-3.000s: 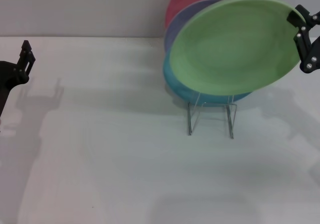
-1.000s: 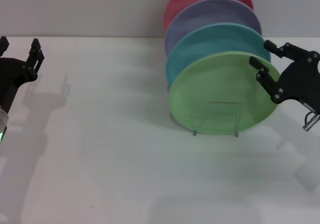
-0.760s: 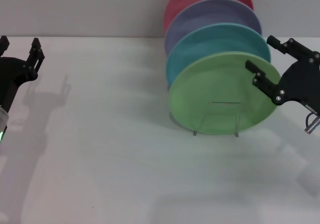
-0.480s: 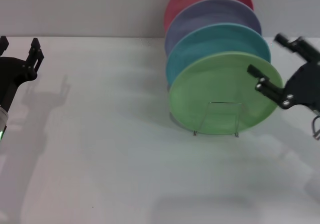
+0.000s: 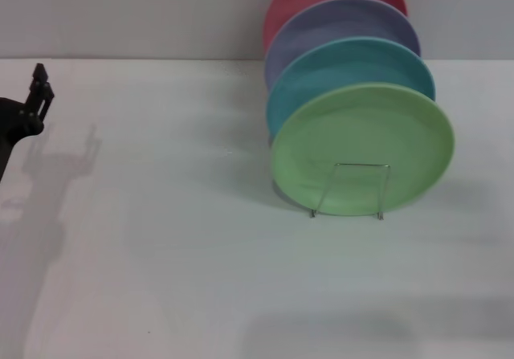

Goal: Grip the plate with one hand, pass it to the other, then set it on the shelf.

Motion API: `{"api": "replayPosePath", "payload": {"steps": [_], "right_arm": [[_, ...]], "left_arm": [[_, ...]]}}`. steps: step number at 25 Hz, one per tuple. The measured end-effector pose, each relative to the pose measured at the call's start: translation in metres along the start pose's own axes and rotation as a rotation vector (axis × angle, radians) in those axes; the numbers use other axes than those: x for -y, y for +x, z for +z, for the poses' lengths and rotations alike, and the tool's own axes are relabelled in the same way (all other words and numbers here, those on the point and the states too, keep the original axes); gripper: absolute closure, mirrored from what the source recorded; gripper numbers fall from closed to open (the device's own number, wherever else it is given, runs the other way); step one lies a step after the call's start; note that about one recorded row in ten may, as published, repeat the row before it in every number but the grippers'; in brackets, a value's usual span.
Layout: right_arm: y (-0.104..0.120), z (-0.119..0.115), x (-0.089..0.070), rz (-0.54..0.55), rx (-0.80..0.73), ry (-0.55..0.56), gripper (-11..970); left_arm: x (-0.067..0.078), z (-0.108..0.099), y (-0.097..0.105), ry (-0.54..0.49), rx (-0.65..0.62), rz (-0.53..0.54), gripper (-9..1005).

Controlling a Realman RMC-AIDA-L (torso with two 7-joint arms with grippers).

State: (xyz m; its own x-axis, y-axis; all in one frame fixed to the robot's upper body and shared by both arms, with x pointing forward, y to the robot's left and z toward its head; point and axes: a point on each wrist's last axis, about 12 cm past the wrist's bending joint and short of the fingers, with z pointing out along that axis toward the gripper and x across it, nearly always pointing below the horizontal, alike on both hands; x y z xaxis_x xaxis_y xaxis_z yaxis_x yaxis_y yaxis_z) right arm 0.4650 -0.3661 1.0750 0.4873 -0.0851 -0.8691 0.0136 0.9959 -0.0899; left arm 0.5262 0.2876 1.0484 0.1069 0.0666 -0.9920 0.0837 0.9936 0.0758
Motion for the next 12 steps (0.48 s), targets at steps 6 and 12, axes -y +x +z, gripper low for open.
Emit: {"api": "replayPosePath", "payload": {"steps": [6,12], "right_arm": [[0.010,-0.020,0.025,0.074,-0.079,0.260,135],[0.014,-0.020,0.024,0.091,-0.091,0.287,135]], "left_arm": [[-0.005,-0.007,0.004,-0.011,0.028,0.018,298],[-0.008,-0.008,0.008,-0.013,0.016,0.030,294]]}}
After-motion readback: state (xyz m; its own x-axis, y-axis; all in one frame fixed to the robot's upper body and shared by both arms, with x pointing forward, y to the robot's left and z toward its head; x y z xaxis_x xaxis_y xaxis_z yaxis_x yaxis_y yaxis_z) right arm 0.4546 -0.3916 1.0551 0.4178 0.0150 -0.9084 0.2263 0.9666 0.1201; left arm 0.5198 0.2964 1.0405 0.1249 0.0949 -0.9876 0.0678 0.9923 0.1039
